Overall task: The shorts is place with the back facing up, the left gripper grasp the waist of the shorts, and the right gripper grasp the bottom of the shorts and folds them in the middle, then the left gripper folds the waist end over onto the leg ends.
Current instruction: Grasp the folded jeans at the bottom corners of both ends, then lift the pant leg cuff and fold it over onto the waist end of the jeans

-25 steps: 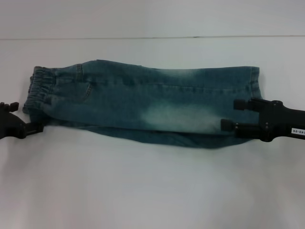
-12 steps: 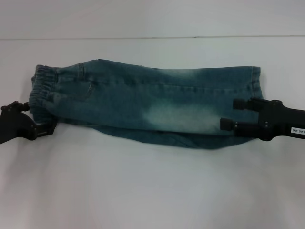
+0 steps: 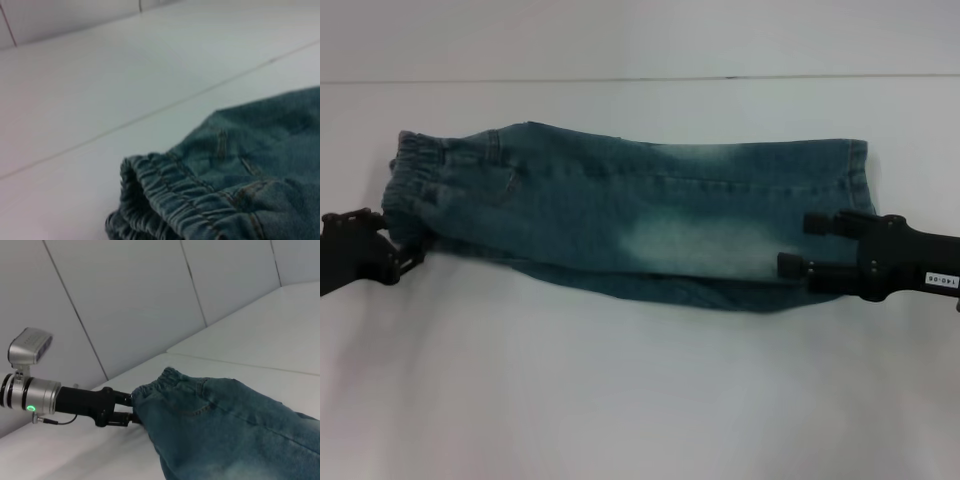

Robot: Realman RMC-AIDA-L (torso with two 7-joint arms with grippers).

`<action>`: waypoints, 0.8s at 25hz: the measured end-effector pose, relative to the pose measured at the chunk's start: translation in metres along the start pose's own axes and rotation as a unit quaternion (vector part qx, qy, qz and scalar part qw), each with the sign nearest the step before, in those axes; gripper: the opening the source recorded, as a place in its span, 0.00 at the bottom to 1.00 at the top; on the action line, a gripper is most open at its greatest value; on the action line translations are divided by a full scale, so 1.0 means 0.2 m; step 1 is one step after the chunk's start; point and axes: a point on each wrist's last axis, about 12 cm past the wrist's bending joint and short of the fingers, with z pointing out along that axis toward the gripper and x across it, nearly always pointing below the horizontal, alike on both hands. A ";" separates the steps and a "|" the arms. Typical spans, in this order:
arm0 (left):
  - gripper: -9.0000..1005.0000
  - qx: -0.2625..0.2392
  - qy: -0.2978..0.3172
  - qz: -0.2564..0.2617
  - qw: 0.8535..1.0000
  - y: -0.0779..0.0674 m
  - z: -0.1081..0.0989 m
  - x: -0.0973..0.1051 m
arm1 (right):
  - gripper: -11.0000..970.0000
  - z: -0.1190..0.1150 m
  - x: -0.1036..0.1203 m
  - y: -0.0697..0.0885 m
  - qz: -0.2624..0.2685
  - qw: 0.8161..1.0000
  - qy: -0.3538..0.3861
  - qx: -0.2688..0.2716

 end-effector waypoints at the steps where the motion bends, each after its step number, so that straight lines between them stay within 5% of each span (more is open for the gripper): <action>1: 0.72 0.002 -0.003 0.000 1.000 0.00 0.00 0.00 | 0.95 0.00 0.00 0.00 0.001 1.000 0.000 -0.001; 8: 0.35 0.002 -0.017 0.004 1.000 0.03 -0.01 -0.07 | 0.95 0.00 0.01 -0.01 0.006 1.000 -0.022 0.011; 14: 0.13 0.039 -0.046 0.009 0.998 0.06 -0.03 -0.26 | 0.94 0.03 0.04 -0.02 0.013 0.999 -0.041 0.024; 20: 0.07 0.064 -0.033 0.038 0.997 0.04 -0.01 -0.45 | 0.76 0.10 0.06 -0.04 0.010 0.997 -0.057 0.047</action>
